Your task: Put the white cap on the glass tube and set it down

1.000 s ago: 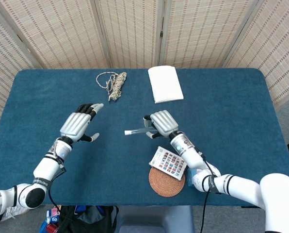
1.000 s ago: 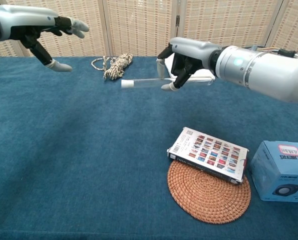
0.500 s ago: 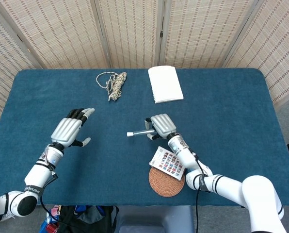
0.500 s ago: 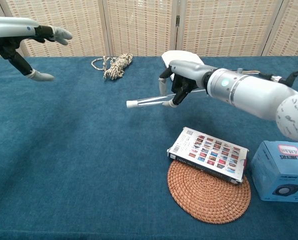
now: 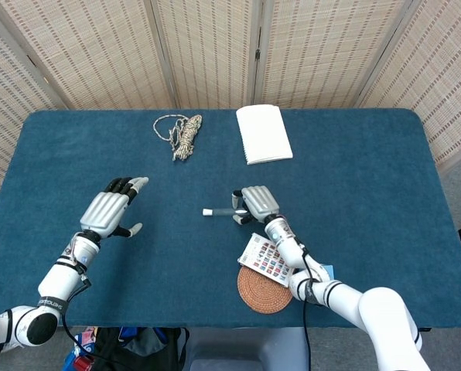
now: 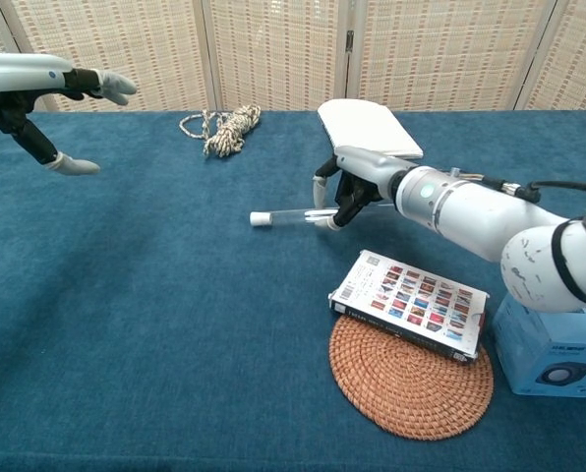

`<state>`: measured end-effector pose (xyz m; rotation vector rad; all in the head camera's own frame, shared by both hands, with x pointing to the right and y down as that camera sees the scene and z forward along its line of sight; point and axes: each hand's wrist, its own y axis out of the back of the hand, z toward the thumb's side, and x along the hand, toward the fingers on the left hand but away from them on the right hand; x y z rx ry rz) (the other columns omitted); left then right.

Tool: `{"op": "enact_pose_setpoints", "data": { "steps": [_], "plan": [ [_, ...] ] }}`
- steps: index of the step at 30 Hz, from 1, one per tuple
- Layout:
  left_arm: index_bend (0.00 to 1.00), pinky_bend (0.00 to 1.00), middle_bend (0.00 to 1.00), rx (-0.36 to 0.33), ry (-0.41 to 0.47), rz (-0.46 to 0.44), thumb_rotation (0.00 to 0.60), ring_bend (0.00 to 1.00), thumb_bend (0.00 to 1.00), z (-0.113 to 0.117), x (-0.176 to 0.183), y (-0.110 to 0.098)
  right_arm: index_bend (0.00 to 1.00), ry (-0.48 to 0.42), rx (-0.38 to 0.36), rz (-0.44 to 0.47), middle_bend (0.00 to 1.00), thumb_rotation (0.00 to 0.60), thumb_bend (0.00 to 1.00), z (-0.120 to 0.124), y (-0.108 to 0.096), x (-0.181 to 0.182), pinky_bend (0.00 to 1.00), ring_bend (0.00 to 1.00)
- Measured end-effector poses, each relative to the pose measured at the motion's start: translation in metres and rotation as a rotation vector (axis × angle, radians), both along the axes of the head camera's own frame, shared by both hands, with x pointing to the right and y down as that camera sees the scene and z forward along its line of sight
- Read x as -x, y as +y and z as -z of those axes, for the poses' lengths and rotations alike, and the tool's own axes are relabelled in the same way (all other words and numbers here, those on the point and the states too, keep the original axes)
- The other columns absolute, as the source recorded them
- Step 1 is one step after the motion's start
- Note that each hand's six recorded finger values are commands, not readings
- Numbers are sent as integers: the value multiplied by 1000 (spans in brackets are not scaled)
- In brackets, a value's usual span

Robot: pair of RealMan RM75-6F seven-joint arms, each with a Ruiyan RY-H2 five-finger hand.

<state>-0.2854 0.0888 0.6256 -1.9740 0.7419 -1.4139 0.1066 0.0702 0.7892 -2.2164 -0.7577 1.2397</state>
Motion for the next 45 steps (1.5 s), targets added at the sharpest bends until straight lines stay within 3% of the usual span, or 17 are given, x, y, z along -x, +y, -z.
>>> {"op": "enact_pose_setpoints", "data": {
  "steps": [5, 11, 19, 21, 24, 29, 33, 40, 45],
  "plan": [
    [0, 0, 0, 1, -4, 1, 600, 0, 277, -1, 1, 0, 526, -10, 6, -15, 1000, 600, 145, -4, 0, 1, 1000, 1000],
    [0, 0, 0, 4, -6, 2, 600, 0, 277, -2, 2, 0, 439, -18, -6, -25, 1000, 600, 93, -2, -4, -3, 1000, 1000],
    [0, 0, 0, -7, -6, 10, 600, 0, 277, 0, 3, -1, 420, -24, -58, -28, 1000, 600, 92, 13, -17, -13, 1000, 1000],
    [0, 0, 0, -14, -11, 21, 600, 0, 277, 2, 7, -2, 420, -24, -88, -27, 995, 600, 117, 21, -23, -19, 1000, 1000],
    [27, 0, 0, -27, -36, 36, 600, 0, 277, 3, 13, -3, 423, -10, -136, -15, 942, 600, 238, 36, -33, -32, 1000, 987],
    [70, 0, 0, -67, -98, 68, 600, 0, 277, 9, 30, -2, 481, 36, -205, 22, 786, 600, 430, 67, -40, -61, 1000, 838],
    [79, 0, 0, -100, -143, 111, 600, 0, 277, 15, 50, 5, 508, 87, -243, 47, 686, 600, 472, 96, -37, -89, 955, 711],
    [89, 0, 0, -148, -217, 176, 600, 0, 277, 26, 91, 26, 510, 231, -281, 27, 516, 600, 475, 150, -13, -163, 694, 487],
    [87, 0, 0, -196, -247, 208, 600, 0, 277, 37, 110, 41, 510, 313, -323, -44, 474, 600, 475, 178, 12, -215, 643, 429]
  ]
}}
